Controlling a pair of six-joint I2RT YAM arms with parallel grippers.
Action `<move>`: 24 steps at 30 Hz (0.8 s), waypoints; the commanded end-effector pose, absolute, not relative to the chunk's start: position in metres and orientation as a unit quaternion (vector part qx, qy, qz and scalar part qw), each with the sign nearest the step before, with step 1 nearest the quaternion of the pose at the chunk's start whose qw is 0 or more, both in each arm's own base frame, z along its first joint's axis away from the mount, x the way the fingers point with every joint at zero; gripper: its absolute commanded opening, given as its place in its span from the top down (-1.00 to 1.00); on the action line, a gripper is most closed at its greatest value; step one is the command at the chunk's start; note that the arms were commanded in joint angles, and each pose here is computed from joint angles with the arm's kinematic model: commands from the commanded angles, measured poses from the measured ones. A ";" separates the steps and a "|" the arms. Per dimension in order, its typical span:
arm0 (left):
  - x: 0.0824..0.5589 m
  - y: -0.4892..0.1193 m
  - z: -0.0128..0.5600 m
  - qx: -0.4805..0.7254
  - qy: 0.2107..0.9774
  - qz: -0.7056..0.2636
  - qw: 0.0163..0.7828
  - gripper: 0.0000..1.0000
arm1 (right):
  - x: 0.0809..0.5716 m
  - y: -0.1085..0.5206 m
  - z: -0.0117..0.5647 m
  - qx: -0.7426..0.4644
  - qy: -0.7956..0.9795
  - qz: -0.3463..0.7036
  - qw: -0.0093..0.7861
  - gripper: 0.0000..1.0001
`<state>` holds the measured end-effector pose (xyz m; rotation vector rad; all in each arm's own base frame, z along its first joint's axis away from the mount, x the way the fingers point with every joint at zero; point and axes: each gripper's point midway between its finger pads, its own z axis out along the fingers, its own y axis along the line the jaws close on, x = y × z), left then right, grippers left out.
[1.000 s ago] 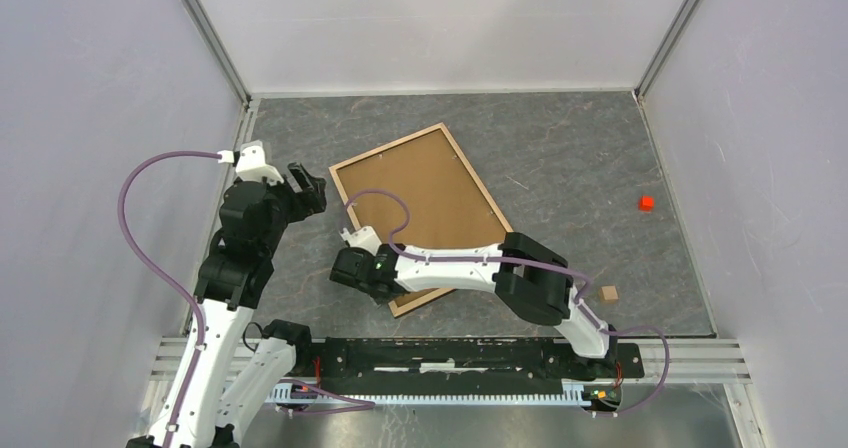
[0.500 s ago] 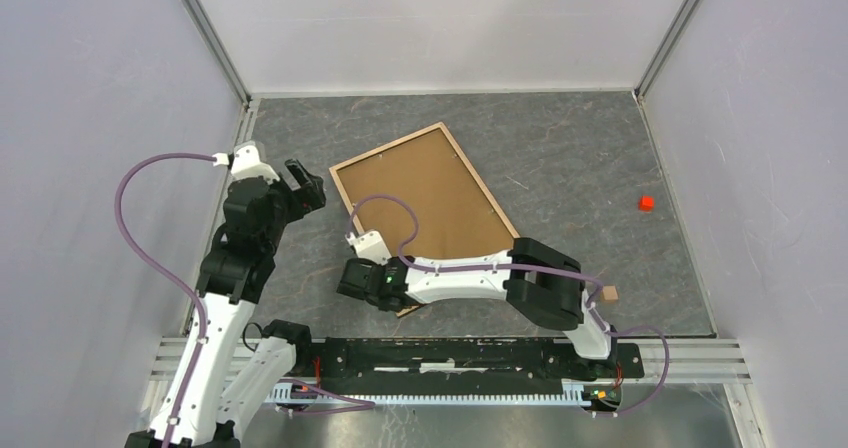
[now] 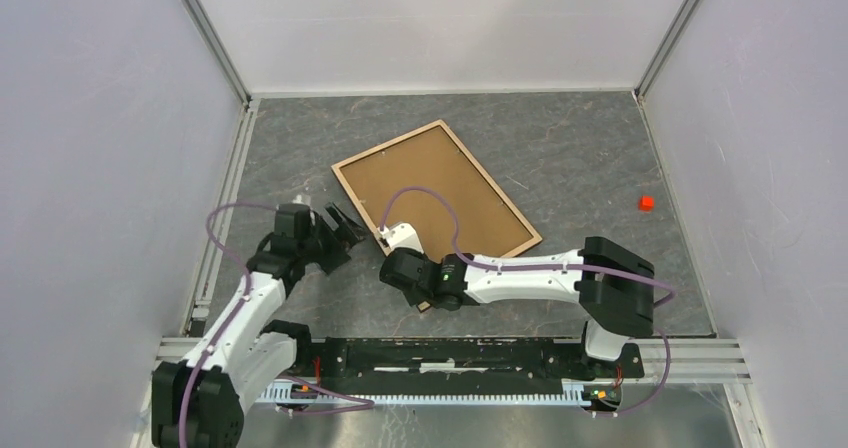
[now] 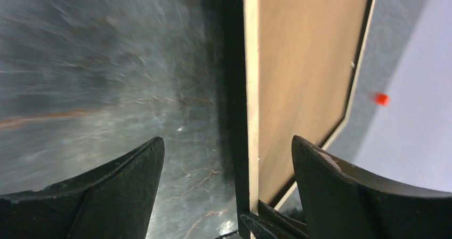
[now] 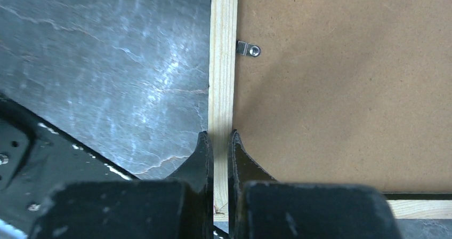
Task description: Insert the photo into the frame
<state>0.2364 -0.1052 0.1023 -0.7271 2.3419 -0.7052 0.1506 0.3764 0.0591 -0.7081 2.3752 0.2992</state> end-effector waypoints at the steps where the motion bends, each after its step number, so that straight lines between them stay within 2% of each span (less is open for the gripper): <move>1: 0.248 -0.167 0.129 -0.262 0.786 -0.494 0.263 -0.84 | 0.164 0.400 0.111 -0.243 0.875 0.188 0.374 1.00; 6: 0.257 -0.166 0.122 -0.264 0.776 -0.496 0.287 -0.83 | 0.162 0.402 0.117 -0.240 0.871 0.213 0.373 1.00; 10: 0.261 -0.172 0.112 -0.282 0.768 -0.509 0.269 -0.76 | 0.160 0.406 0.121 -0.242 0.867 0.226 0.372 1.00; 19: 0.271 -0.180 0.116 -0.276 0.776 -0.502 0.265 -0.17 | 0.162 0.397 0.128 -0.241 0.863 0.223 0.384 1.00; 22: 0.272 -0.178 0.119 -0.274 0.777 -0.497 0.273 0.09 | 0.162 0.396 0.132 -0.243 0.859 0.225 0.391 1.00; 24: 0.273 -0.177 0.120 -0.278 0.775 -0.495 0.277 0.14 | 0.163 0.396 0.134 -0.244 0.857 0.227 0.392 1.00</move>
